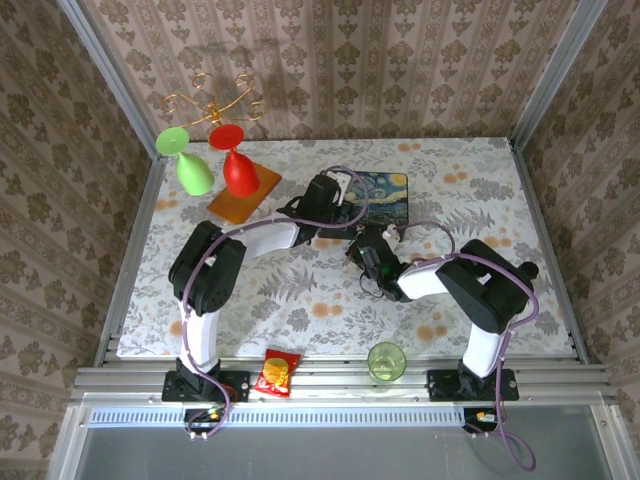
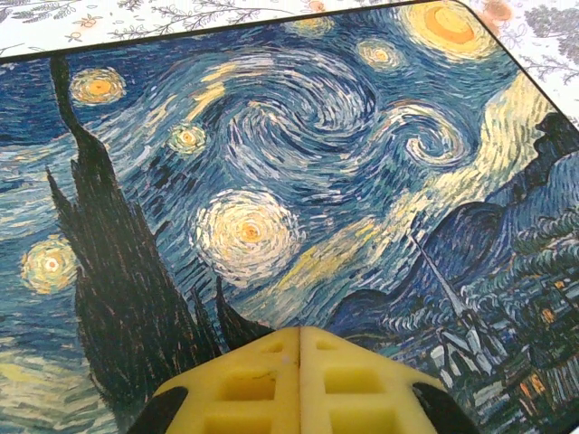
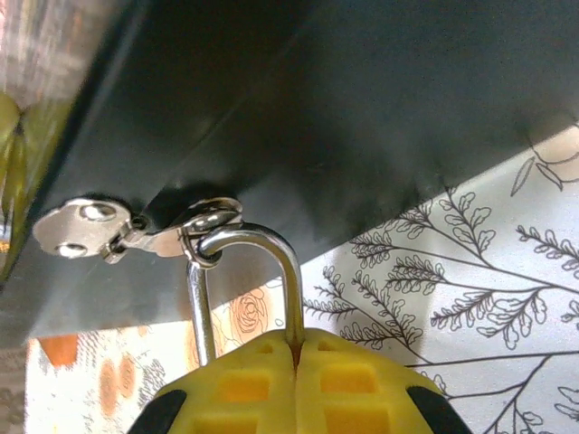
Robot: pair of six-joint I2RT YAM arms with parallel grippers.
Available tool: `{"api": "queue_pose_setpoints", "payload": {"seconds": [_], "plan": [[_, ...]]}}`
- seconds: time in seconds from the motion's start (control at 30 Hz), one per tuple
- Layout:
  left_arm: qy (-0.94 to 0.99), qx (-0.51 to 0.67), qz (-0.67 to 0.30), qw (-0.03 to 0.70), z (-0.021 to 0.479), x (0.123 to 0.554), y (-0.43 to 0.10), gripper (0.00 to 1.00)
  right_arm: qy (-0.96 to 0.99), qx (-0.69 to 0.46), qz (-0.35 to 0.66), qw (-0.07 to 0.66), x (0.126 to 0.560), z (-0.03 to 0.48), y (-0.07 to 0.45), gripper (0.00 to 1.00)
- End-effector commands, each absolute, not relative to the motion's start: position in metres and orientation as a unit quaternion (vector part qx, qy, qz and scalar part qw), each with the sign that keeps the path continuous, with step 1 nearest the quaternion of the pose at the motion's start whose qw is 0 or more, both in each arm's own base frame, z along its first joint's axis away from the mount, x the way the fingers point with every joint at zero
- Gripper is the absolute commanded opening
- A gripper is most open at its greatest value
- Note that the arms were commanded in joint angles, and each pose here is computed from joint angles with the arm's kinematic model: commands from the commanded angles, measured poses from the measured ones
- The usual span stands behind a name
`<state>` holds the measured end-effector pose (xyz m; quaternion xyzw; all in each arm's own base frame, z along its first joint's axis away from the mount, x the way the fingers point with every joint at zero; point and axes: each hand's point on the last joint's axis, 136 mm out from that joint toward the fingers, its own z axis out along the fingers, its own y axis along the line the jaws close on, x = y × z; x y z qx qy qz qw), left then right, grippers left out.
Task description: Unlock the padlock with the key
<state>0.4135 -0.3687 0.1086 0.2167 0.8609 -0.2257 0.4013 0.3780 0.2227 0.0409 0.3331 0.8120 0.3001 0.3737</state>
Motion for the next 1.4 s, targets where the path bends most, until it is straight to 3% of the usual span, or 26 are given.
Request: {"api": "queue_pose_setpoints", "payload": {"seconds": [0.0, 0.17, 0.8, 1.13, 1.27, 1.37], "plan": [[0.915, 0.205, -0.169, 0.303, 0.034, 0.386, -0.325, 0.07, 0.778, 0.420, 0.250, 0.395, 0.375, 0.022, 0.185, 0.00], [0.919, 0.198, -0.171, 0.295, 0.024, 0.385, -0.311, 0.00, 0.762, 0.445, 0.217, 0.418, 0.376, 0.034, 0.166, 0.00], [0.925, 0.172, -0.160, 0.298, 0.006, 0.386, -0.281, 0.00, 0.721, 0.469, 0.233, 0.454, 0.394, 0.079, 0.144, 0.00], [0.932, 0.161, -0.143, 0.292, -0.013, 0.384, -0.267, 0.00, 0.704, 0.510, 0.242, 0.432, 0.396, 0.046, 0.119, 0.00], [0.931, 0.158, -0.149, 0.294, -0.014, 0.384, -0.266, 0.00, 0.748, 0.487, 0.249, 0.376, 0.408, 0.032, 0.137, 0.00], [0.930, 0.160, -0.151, 0.294, -0.013, 0.385, -0.269, 0.00, 0.740, 0.492, 0.246, 0.386, 0.402, 0.027, 0.135, 0.00]]}}
